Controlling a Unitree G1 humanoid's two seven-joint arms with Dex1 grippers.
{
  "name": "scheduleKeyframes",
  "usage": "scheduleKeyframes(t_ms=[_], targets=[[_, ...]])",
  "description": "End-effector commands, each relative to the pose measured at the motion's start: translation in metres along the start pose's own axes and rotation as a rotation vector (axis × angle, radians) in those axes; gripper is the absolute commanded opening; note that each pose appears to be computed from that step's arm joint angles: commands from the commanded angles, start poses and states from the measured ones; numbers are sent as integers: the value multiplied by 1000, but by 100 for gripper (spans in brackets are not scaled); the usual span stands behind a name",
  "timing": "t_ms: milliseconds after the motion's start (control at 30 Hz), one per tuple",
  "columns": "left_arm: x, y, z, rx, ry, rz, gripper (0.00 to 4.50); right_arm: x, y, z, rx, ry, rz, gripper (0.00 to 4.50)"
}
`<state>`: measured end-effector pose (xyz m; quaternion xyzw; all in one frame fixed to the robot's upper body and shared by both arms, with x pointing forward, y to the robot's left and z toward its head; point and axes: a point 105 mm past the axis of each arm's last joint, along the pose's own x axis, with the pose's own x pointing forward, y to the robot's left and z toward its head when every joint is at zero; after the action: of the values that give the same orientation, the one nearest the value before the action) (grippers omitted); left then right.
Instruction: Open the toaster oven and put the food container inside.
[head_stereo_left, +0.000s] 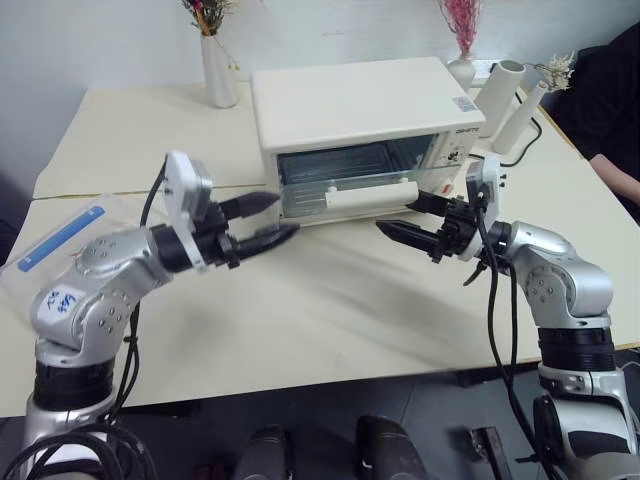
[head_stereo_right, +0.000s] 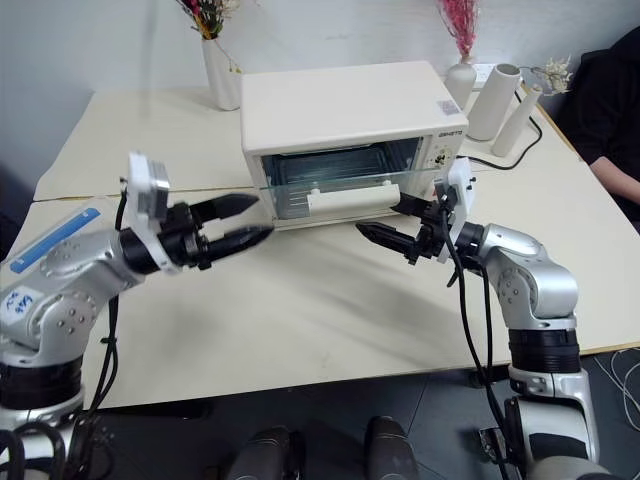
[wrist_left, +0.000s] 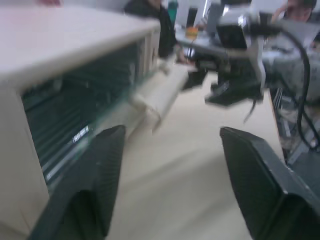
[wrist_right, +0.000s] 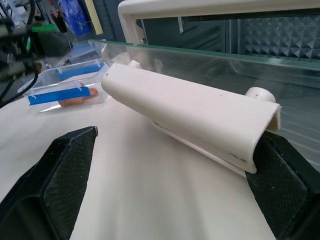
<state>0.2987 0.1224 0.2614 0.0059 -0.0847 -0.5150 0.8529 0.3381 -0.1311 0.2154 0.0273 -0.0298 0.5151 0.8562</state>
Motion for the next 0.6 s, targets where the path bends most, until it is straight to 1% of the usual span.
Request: scheduleKeyframes(t_ms=[33,67,133,233,300,367,467,600], targets=[[6,5,29,37,-79,-19,197,3,16,8,-29,-45,50,450],[10,5,31,54,-71,-32,174,4,18,7,-27,-46,50,450],[16,8,30,71,-57,-42,104,4,19,6,-24,-50,48,450],[30,15,16,141,22,-29,6,4,20,7,-18,-58,42,450],[39,11,0,215,92,-63,2,3,21,7,-17,-63,36,450],[44,8,-8,248,114,-92,2,1,21,8,-16,-67,31,450],[49,12,-14,279,121,-79,2,-2,21,8,-18,-66,19,450],[51,17,-15,297,121,-72,2,-6,20,9,-15,-77,-8,450]])
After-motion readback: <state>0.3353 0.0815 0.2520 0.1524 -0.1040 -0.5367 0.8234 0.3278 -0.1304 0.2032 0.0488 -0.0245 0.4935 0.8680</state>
